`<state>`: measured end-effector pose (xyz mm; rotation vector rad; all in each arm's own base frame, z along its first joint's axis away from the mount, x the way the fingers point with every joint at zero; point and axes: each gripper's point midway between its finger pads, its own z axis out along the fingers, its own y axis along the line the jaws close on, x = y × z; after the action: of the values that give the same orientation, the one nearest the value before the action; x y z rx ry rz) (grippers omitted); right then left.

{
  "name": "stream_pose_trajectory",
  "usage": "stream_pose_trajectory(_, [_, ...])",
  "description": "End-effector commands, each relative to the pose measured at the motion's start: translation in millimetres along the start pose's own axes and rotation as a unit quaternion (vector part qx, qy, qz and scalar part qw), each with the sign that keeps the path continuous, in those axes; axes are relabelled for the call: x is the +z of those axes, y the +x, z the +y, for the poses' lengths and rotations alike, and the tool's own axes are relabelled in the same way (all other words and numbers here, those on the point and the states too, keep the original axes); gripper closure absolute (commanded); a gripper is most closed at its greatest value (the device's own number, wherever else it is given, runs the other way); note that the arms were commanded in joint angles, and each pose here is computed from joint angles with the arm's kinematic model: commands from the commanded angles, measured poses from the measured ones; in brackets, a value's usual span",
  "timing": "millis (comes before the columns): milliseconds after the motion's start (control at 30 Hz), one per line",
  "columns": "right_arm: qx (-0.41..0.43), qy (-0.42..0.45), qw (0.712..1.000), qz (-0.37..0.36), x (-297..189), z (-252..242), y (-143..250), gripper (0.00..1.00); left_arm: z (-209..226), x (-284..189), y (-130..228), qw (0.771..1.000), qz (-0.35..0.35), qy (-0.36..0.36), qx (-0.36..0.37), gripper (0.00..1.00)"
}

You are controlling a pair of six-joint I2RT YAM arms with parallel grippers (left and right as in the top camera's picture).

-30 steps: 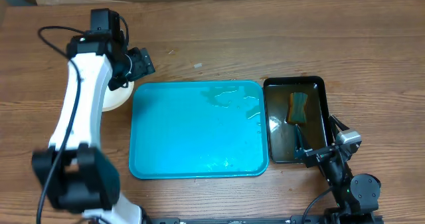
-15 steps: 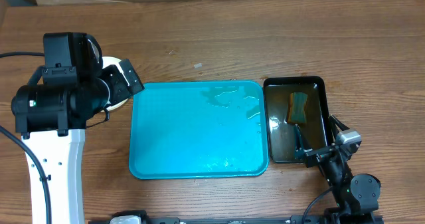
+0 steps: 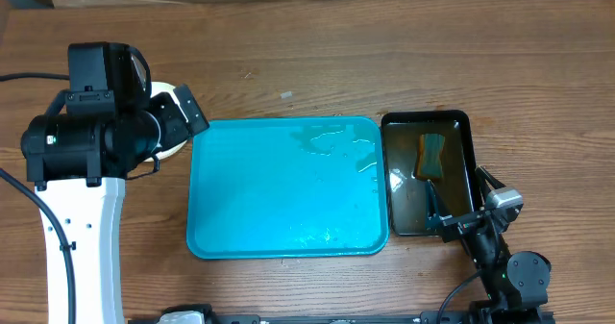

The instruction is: Clean dirty plates on tray and stack at the side

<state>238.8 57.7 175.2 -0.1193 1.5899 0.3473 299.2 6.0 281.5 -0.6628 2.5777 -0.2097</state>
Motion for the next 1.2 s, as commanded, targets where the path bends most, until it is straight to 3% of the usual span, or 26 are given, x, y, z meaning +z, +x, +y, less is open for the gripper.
stream_pose_trajectory(0, [0.001, 0.003, 1.000, -0.003, 0, -2, 1, 0.00, 2, 3, 2, 1.000, 0.003, -0.009, 0.001, 0.00])
stream_pose_trajectory(300, [0.001, 0.003, 1.000, -0.003, 0, -2, 1, 0.00, 16, -33, 32, 0.995, -0.096, 0.038, 0.006, 0.00])
stream_pose_trajectory(467, [0.001, 0.003, 1.000, -0.003, 0, -2, 1, 0.00, 32, -46, 58, 0.975, -0.204, 0.084, 0.009, 0.00])
stream_pose_trajectory(633, [0.001, 0.003, 1.000, -0.003, 0, -2, 1, 0.00, 40, -64, 60, 0.922, -0.359, 0.143, 0.007, 0.00])
stream_pose_trajectory(767, [0.001, 0.003, 1.000, -0.003, 0, -2, 1, 0.00, 40, -86, 56, 0.855, -0.479, 0.199, 0.005, 0.00])
stream_pose_trajectory(900, [0.001, 0.003, 1.000, -0.003, 0, -2, 1, 0.00, 38, -94, 55, 0.797, -0.554, 0.241, 0.014, 0.00])
stream_pose_trajectory(1033, [0.001, 0.003, 1.000, -0.003, 0, -2, 1, 0.00, 36, -85, 53, 0.768, -0.585, 0.260, 0.030, 0.00])
stream_pose_trajectory(1167, [0.001, 0.003, 1.000, -0.003, 0, -2, 1, 0.00, 37, -59, 53, 0.769, -0.582, 0.264, 0.034, 0.00])
